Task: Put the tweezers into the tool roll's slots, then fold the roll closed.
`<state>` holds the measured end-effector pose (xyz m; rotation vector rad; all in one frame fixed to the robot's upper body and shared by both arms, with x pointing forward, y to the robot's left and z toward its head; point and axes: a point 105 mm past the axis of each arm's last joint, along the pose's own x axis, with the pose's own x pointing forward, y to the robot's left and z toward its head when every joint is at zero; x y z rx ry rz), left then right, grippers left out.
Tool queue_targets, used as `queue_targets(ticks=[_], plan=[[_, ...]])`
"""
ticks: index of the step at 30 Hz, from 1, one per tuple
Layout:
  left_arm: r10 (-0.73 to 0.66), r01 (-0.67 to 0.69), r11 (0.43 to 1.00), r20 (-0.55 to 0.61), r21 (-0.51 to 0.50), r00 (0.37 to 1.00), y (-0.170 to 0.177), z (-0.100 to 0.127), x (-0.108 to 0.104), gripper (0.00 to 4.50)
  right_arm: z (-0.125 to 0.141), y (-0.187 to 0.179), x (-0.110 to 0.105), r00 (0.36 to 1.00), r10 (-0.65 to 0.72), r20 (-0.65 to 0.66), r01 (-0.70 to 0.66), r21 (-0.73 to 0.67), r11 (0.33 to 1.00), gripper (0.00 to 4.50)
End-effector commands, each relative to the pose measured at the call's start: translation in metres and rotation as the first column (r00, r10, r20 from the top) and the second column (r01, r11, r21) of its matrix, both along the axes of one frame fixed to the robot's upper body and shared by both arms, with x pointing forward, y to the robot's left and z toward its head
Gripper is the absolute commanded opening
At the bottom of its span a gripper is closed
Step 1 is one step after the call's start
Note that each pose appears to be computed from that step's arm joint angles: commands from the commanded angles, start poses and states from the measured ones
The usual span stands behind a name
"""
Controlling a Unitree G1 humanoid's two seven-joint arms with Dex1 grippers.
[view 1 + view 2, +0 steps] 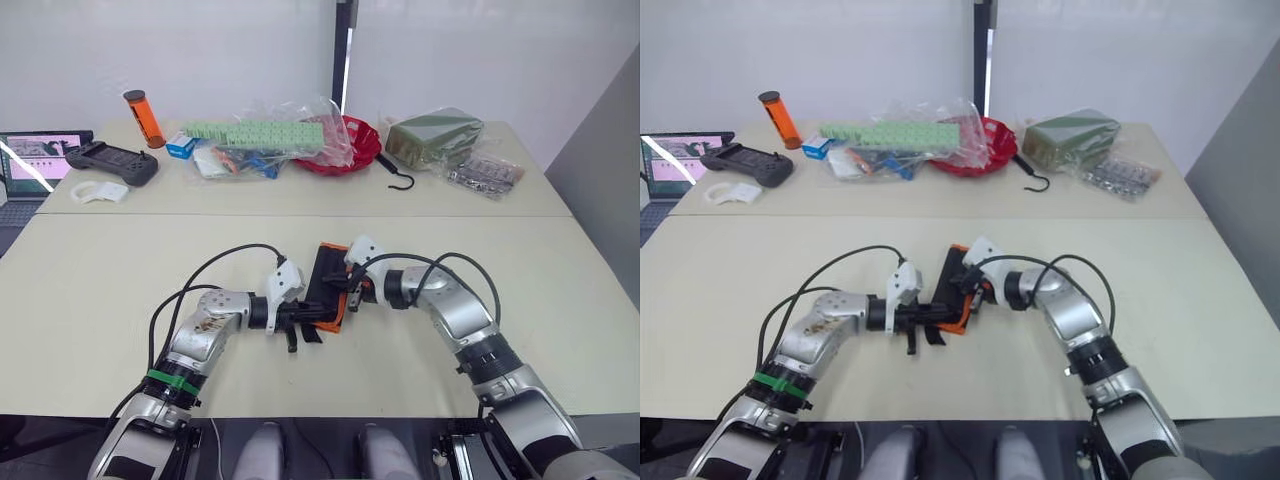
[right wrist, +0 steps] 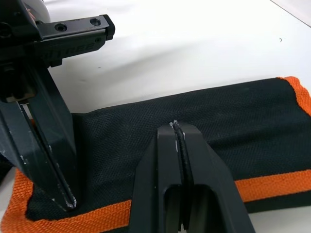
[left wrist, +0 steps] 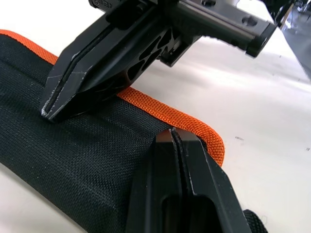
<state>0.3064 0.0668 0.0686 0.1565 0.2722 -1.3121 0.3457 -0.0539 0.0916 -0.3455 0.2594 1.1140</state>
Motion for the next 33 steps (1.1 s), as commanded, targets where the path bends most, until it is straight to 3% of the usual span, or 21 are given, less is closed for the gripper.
queue_targets(ticks=[1,5,13,15,19,25,33], plan=[[0.034,-0.021,0.993,-0.116,0.117,0.993,0.017,-0.042,-0.012,0.06,0.000,-0.005,-0.005,1.000,-0.006,-0.028,0.008,0.092,0.996,0.00],[0.043,-0.030,0.994,-0.118,0.108,0.992,0.020,-0.040,-0.013,0.06,0.009,0.001,-0.009,0.999,0.026,-0.034,-0.020,0.178,0.984,0.00],[0.039,-0.026,0.994,-0.110,0.111,0.993,0.022,-0.039,-0.013,0.06,-0.023,0.008,-0.009,0.995,0.019,-0.101,-0.008,0.108,0.994,0.00],[0.042,-0.031,0.994,-0.107,0.104,0.993,0.022,-0.038,-0.013,0.06,-0.039,0.000,0.000,0.992,-0.052,-0.116,0.058,0.053,0.997,0.00],[0.047,-0.035,0.994,-0.121,0.102,0.992,0.025,-0.041,-0.019,0.06,-0.042,-0.016,0.026,0.971,-0.217,-0.096,0.223,0.059,0.973,0.00],[0.057,-0.039,0.992,-0.147,0.117,0.987,0.032,-0.049,-0.030,0.06,-0.045,-0.031,0.047,0.940,-0.331,-0.079,0.334,0.035,0.942,0.00],[0.075,-0.060,0.993,-0.148,0.106,0.986,0.033,-0.047,-0.028,0.06,-0.040,-0.030,0.066,0.905,-0.414,-0.100,0.423,0.093,0.901,0.00]])
